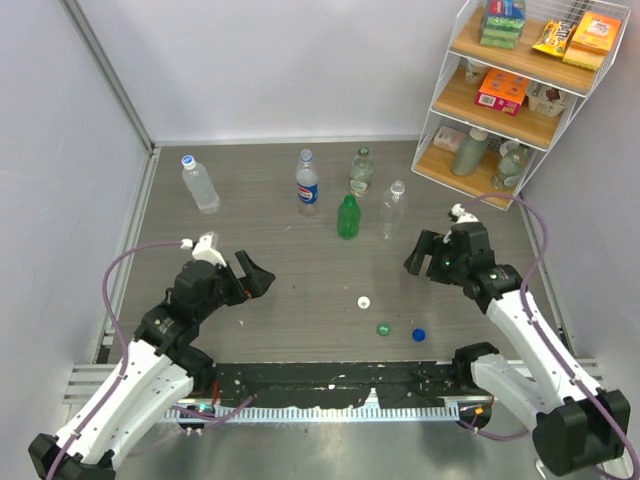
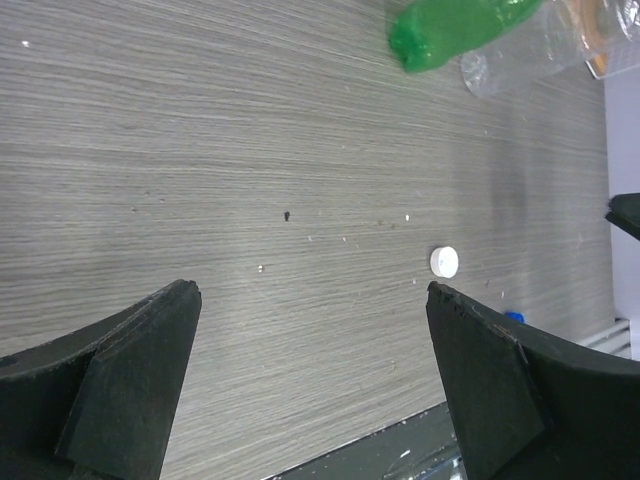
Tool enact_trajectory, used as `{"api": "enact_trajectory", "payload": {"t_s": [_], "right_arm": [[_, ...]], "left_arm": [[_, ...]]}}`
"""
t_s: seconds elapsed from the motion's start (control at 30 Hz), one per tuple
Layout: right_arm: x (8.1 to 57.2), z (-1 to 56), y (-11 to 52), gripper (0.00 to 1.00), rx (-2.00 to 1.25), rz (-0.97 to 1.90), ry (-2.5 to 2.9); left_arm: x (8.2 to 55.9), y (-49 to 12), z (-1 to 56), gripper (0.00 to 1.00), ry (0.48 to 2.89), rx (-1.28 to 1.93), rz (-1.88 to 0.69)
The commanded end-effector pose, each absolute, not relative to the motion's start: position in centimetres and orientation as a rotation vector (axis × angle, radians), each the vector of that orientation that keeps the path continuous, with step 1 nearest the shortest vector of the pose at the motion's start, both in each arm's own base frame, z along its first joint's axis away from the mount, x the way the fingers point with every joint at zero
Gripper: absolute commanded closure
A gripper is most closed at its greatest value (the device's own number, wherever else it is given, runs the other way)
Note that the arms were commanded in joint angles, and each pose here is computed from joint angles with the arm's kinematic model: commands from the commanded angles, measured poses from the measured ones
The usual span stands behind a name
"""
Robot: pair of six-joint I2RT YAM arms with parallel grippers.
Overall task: Screw on the bottle caps
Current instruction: Pick up the bottle cap from the center of the board.
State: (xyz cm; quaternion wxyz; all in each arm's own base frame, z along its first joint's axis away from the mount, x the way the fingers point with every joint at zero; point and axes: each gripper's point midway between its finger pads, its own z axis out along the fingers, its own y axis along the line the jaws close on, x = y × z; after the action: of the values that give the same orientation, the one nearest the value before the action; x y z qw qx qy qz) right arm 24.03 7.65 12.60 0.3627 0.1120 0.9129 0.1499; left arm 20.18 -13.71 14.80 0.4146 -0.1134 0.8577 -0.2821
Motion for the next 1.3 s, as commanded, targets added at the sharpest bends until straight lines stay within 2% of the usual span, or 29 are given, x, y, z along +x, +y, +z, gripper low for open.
{"api": "enact_trajectory", "payload": {"t_s": [0.0,0.07,0.13,0.23,0.43,0.6,0.8,1.17,1.27], "right_arm": [[24.5,13.9,13.4,0.12,-0.012,0.383,2.328],[24.7,14.7,16.4,0.12,-0.150,0.242,2.301],[26.1,16.9,19.5,0.12,-0.204,0.214,2.262],[28.1,17.1,21.6,0.12,-0.242,0.160,2.268],[30.0,19.3,25.0,0.12,-0.261,0.262,2.226],[27.7,16.3,25.4,0.12,-0.311,0.347,2.298],[25.9,14.9,24.3,0.12,-0.313,0.361,2.340],[19.4,10.3,21.5,0.12,-0.444,0.381,2.563],[18.9,9.5,21.8,0.17,-0.426,0.425,2.579]], "left_arm": [[20.6,-15.4,16.9,0.00,2.068,-0.194,-0.817],[20.7,-15.3,17.0,0.00,2.066,-0.197,-0.816],[20.5,-15.3,16.8,0.00,2.076,-0.199,-0.814],[20.3,-15.6,17.0,0.00,2.073,-0.187,-0.840],[22.2,-16.8,20.9,0.00,1.894,-0.091,-0.892],[26.6,-16.6,23.5,0.00,1.800,-0.016,-0.711],[32.1,-19.4,21.1,0.00,1.923,0.099,-0.639],[32.3,-23.8,19.4,0.00,1.949,0.266,-0.844],[31.6,-24.3,18.8,0.00,1.942,0.281,-0.895]]}}
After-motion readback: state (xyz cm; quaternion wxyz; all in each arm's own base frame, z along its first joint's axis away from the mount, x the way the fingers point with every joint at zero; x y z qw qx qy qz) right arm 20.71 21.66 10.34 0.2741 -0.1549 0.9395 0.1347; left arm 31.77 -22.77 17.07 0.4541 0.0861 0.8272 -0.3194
